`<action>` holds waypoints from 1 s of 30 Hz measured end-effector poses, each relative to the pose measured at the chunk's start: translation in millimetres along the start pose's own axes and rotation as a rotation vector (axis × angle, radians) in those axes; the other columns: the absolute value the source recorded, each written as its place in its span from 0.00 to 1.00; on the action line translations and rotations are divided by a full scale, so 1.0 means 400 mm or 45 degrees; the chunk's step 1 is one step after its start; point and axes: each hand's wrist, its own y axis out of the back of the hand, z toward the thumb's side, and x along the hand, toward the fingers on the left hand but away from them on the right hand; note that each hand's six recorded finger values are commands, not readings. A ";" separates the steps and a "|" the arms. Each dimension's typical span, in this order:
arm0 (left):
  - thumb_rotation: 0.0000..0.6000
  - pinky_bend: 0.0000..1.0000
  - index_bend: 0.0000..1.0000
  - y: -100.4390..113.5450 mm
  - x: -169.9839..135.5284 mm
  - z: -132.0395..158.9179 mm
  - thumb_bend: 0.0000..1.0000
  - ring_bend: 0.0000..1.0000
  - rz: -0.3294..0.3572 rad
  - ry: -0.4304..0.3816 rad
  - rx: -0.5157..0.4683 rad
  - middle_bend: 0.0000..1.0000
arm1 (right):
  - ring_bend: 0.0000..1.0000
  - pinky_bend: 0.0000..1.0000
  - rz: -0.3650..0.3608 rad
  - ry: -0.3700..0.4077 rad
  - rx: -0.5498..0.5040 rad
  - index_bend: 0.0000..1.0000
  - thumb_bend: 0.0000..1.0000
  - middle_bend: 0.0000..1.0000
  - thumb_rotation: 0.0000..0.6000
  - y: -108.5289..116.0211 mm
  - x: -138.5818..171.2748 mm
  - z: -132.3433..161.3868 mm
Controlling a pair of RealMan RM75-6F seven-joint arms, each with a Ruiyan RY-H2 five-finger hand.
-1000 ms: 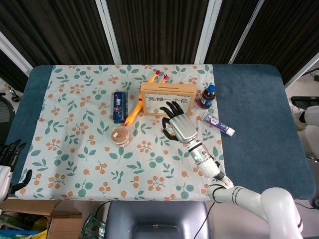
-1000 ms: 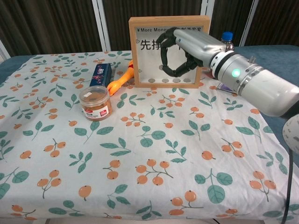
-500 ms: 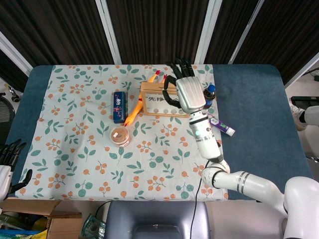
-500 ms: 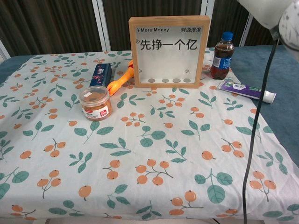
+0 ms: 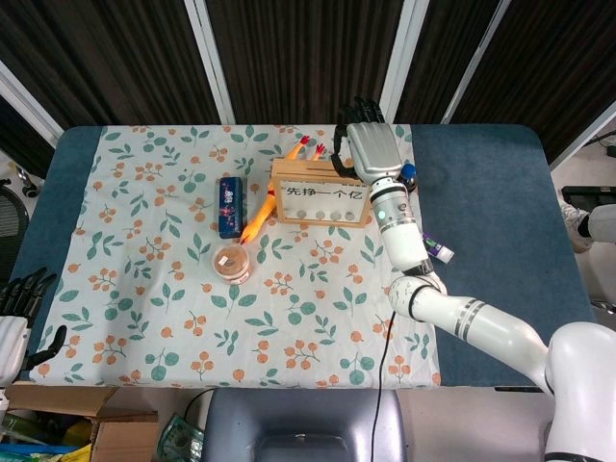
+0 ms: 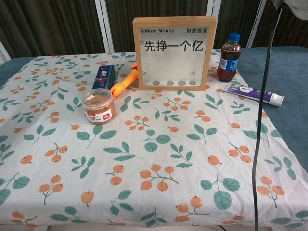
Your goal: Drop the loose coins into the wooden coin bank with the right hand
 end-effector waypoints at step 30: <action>1.00 0.00 0.00 0.004 0.000 -0.002 0.43 0.00 0.005 0.001 -0.010 0.00 | 0.06 0.13 0.166 -0.063 0.232 0.73 0.61 0.28 1.00 -0.081 -0.014 -0.019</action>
